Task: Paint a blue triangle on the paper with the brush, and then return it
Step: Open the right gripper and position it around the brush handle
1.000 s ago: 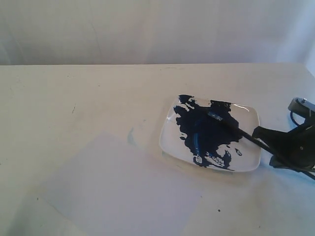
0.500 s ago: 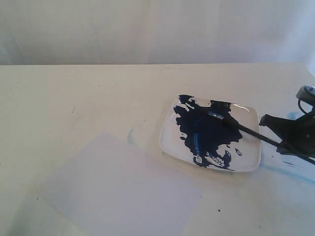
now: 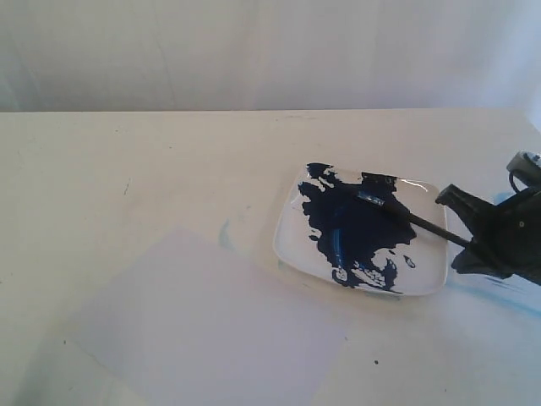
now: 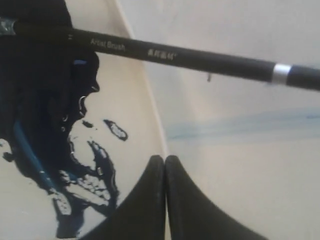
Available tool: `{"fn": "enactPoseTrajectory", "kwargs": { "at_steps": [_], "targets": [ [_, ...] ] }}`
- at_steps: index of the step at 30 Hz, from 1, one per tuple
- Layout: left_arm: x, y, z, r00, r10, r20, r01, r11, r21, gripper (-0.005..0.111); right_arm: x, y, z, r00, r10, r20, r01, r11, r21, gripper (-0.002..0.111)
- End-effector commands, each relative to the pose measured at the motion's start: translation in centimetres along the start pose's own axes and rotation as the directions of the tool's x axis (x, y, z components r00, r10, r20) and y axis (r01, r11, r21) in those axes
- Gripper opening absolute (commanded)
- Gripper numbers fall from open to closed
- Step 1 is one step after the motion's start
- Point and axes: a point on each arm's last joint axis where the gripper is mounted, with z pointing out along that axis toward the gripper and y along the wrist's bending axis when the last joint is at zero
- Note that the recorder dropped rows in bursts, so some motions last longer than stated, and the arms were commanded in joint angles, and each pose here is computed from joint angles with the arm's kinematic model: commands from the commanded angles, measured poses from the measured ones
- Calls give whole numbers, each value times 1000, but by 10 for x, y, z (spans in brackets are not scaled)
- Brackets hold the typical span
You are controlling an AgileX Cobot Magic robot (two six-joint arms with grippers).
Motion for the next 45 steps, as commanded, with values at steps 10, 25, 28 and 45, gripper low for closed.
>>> {"fn": "enactPoseTrajectory", "kwargs": {
  "at_steps": [10,25,28,45],
  "targets": [
    [1,0,0,1000,-7,2,7,1000,-2,0,-4,-1,-3,939,344,30,-343,939,-15,0],
    [1,0,0,1000,-7,2,7,1000,-2,0,-14,-18,-8,905,419,75,-421,907,26,18],
    [1,0,0,1000,-7,2,7,1000,-2,0,-17,-17,-8,904,417,96,-420,907,12,37],
    [1,0,0,1000,-7,2,7,1000,-2,0,-25,-20,-2,837,522,161,-525,851,-32,57]
  ]
}}
